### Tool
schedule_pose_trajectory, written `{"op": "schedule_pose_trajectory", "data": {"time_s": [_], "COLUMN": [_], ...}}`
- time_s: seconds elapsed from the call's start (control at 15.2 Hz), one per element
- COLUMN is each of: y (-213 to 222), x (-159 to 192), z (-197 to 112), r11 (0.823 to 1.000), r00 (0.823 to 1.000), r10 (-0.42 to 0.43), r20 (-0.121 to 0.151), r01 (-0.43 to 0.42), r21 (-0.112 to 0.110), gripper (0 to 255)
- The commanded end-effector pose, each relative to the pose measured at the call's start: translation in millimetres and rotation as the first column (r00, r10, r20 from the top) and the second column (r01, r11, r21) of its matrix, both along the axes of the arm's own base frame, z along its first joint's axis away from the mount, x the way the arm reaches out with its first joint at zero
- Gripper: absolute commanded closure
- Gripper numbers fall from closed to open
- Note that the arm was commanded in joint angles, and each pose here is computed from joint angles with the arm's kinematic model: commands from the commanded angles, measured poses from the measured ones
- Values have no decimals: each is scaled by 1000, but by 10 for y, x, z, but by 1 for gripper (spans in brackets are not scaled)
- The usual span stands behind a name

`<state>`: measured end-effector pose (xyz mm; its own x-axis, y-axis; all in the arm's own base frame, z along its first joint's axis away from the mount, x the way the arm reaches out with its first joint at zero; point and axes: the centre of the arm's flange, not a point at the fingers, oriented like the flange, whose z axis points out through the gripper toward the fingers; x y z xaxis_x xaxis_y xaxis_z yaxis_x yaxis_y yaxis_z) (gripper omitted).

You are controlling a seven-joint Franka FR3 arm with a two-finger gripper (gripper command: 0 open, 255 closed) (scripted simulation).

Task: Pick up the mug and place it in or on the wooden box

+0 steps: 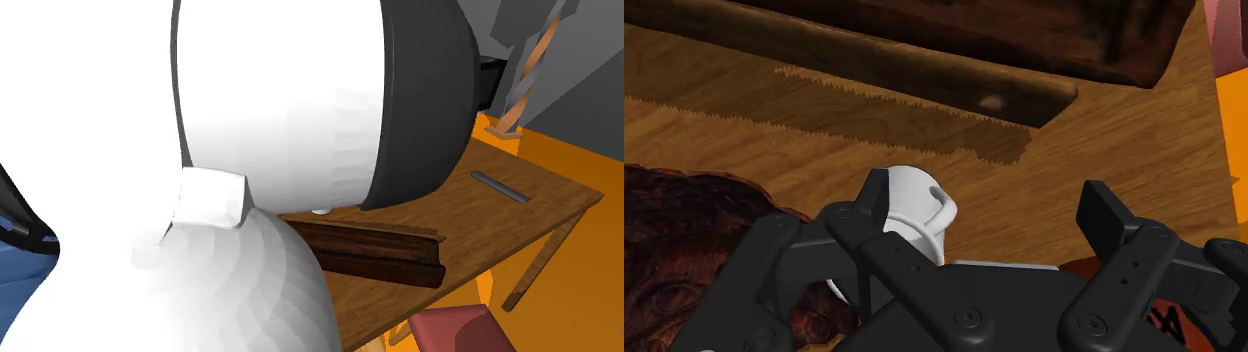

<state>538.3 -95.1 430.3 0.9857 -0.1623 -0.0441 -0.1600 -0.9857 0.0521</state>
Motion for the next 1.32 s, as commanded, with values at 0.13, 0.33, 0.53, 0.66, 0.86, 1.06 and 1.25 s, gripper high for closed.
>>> {"op": "schedule_pose_trajectory", "data": {"time_s": [0.13,0.33,0.53,0.66,0.86,1.06,1.25], "y": [-161,-276,-303,-311,-323,-325,-325], "x": [455,788,835,831,824,822,822], "z": [-237,-396,-526,-631,-789,-819,-819], "r11": [1000,999,999,999,999,999,999], "r00": [1000,1000,1000,1000,1000,1000,1000], "r10": [-9,-16,-17,-17,-17,-17,-17], "r20": [5,9,10,10,10,10,10], "r01": [9,16,18,18,18,18,18], "r21": [-18,-30,-32,-32,-32,-32,-32], "gripper": [0,0,0,0,0,0,0]}}
